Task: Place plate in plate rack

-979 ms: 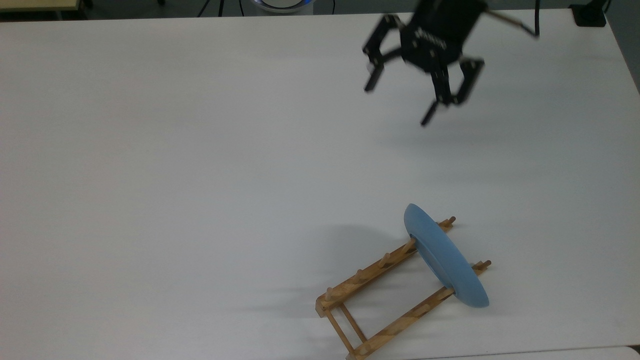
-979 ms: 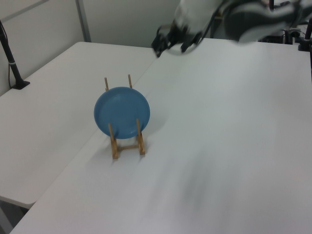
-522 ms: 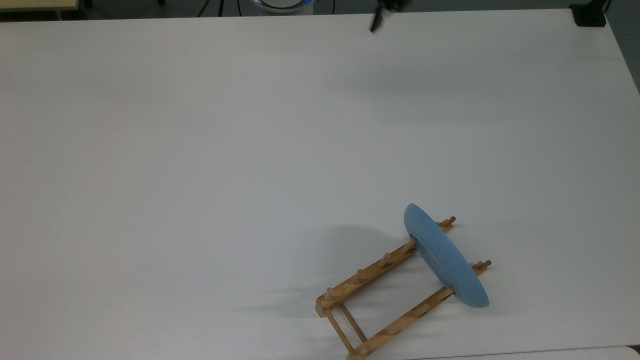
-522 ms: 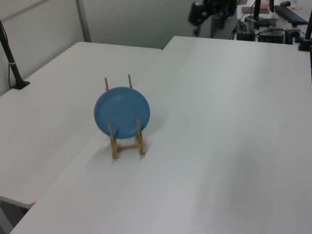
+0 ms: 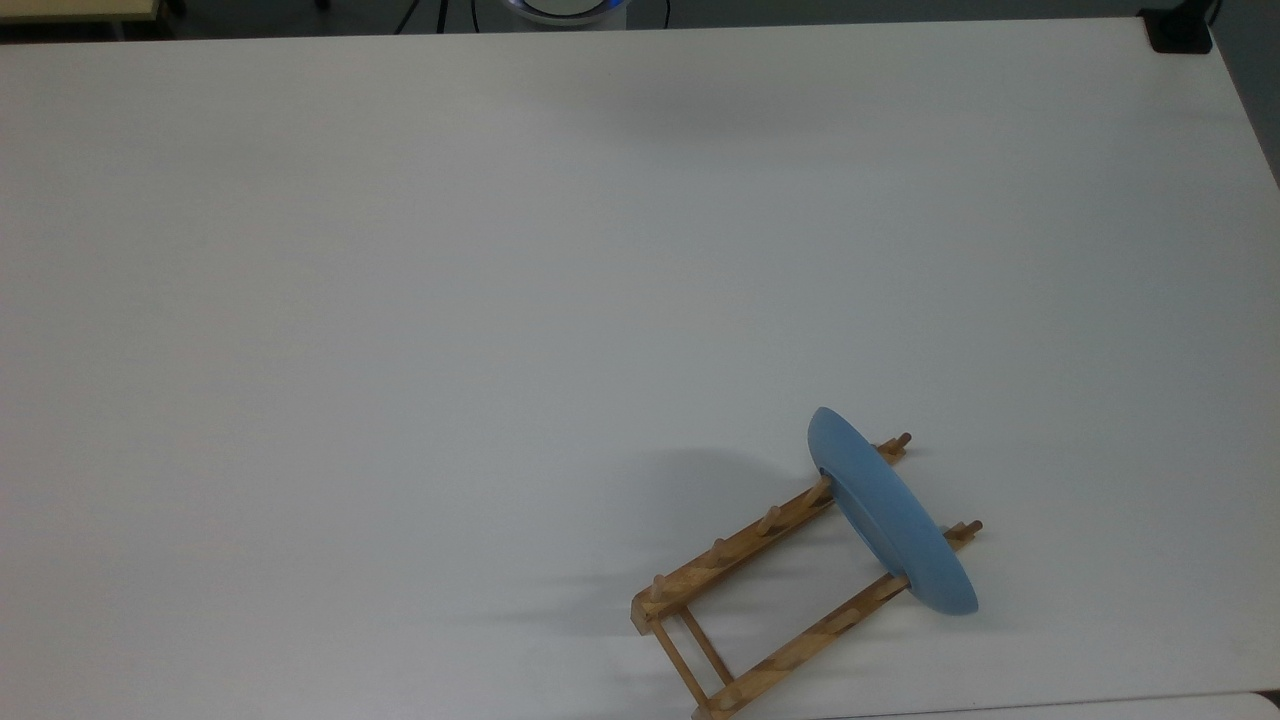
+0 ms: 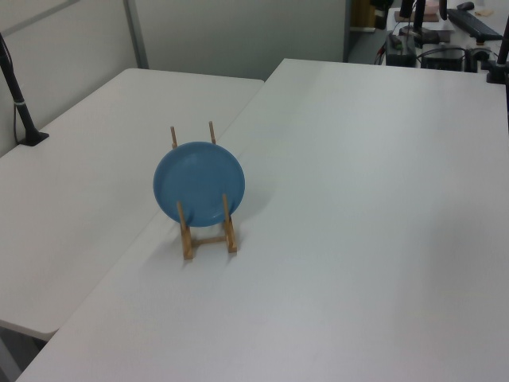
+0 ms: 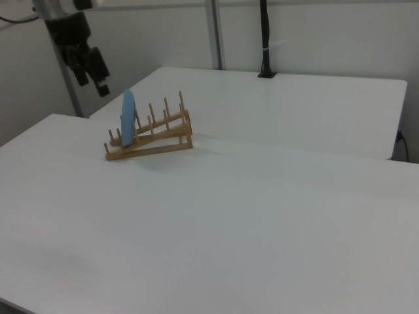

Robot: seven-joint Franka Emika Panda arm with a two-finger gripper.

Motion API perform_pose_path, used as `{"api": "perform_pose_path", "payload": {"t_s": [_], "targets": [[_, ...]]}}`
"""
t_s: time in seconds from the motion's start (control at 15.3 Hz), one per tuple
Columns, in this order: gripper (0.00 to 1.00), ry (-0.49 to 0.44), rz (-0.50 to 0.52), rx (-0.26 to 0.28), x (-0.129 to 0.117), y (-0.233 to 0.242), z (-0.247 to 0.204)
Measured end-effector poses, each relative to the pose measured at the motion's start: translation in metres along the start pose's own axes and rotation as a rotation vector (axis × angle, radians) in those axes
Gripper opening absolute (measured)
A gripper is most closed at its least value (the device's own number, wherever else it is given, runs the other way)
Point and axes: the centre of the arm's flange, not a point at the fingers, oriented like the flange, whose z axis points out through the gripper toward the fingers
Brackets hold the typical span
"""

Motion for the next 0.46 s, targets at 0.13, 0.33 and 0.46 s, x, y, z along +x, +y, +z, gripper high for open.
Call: {"api": "perform_pose_path", "payload": {"t_s": [0.13, 0.33, 0.46], "targets": [[1.0, 0.011, -0.1, 0.001, 0.009, 0.009, 0.013], [1.0, 0.008, -0.207, -0.001, 0.019, 0.015, 0.034], [1.0, 0.0, -0.242, -0.002, 0.023, 0.017, 0.04]]}}
